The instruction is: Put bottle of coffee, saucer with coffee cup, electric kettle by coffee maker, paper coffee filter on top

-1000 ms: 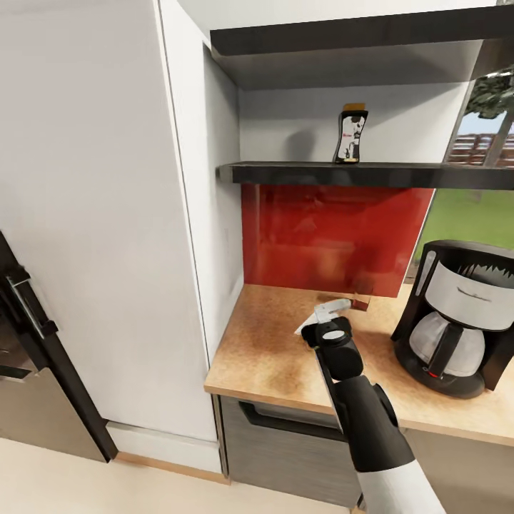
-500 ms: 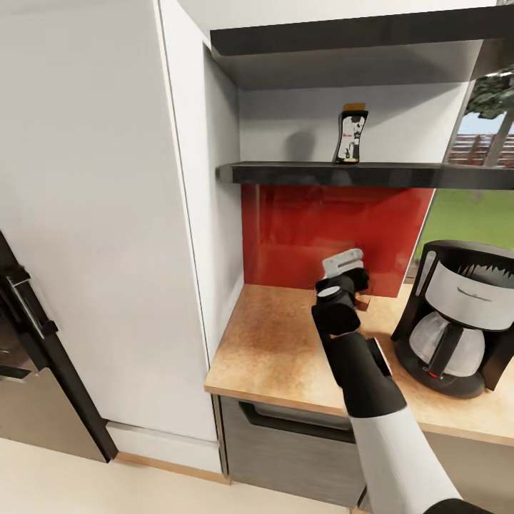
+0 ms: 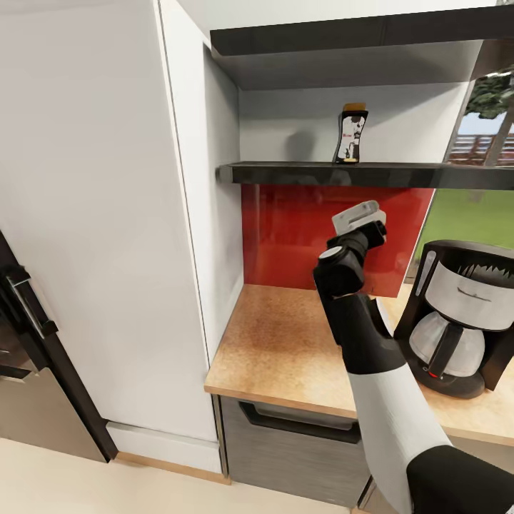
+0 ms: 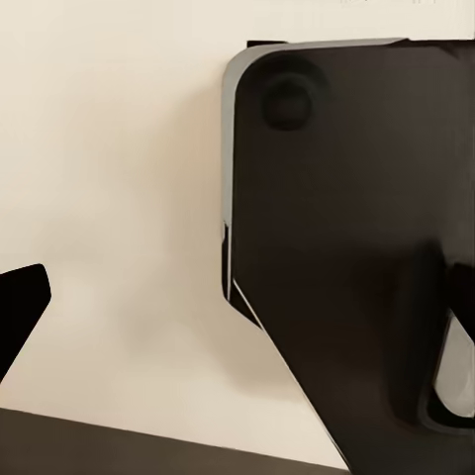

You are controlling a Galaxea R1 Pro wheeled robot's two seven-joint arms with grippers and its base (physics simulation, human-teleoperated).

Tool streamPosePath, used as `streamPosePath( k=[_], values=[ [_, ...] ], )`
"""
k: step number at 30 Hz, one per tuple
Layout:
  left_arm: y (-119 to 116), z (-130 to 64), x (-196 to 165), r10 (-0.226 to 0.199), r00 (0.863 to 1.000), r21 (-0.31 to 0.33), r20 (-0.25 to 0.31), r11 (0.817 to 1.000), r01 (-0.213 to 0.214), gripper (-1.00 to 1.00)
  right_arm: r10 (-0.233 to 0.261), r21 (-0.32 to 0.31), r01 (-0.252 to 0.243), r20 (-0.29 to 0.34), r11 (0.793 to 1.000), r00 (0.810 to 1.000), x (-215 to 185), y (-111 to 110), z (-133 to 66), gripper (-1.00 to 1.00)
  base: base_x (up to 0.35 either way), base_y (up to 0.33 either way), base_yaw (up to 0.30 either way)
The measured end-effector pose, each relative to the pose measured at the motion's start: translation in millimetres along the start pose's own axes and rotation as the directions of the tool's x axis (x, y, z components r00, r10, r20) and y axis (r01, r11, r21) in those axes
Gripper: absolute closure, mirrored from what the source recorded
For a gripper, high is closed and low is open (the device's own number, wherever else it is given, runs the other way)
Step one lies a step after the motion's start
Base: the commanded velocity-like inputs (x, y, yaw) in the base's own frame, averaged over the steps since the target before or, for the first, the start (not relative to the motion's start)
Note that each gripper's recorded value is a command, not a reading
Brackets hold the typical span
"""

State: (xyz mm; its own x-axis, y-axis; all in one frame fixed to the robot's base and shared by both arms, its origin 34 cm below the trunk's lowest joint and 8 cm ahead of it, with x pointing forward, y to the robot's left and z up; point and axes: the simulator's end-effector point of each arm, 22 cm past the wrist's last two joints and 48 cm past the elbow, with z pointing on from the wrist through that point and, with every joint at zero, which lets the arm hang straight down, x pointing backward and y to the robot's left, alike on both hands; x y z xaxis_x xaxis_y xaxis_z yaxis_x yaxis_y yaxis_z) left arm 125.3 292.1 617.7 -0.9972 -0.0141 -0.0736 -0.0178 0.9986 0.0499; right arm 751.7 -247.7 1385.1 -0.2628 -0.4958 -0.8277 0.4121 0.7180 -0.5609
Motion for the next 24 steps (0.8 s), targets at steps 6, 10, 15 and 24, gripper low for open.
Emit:
streamPosePath(
  k=[6,10,15,24],
  values=[
    [9.7,0.0,0.1,0.003,1.0,-0.016,-0.001,1.0,-0.003,-1.0,-0.026,0.029,0.026,-0.006,0.999,1.0,1.9,-4.6,2.1,1.0,-0.013,0.0,0.0],
    [14.7,-0.5,4.1,0.002,1.0,-0.023,-0.007,1.0,-0.002,-1.0,-0.026,0.027,0.026,-0.008,0.999,1.0,2.4,-4.2,2.5,1.0,-0.086,0.0,0.0],
    [48.8,-2.8,12.7,0.011,1.0,-0.065,-0.021,0.998,-0.013,-1.0,-0.03,0.015,0.03,-0.012,0.999,0.999,4.1,-0.1,3.6,1.0,-0.205,0.058,0.0],
    [90.1,-7.3,19.1,0.02,0.999,-0.117,-0.034,0.993,-0.024,-1.0,-0.055,-0.071,0.052,-0.037,0.996,0.998,14.7,26.3,8.0,1.0,-0.036,0.011,0.0]
  ],
)
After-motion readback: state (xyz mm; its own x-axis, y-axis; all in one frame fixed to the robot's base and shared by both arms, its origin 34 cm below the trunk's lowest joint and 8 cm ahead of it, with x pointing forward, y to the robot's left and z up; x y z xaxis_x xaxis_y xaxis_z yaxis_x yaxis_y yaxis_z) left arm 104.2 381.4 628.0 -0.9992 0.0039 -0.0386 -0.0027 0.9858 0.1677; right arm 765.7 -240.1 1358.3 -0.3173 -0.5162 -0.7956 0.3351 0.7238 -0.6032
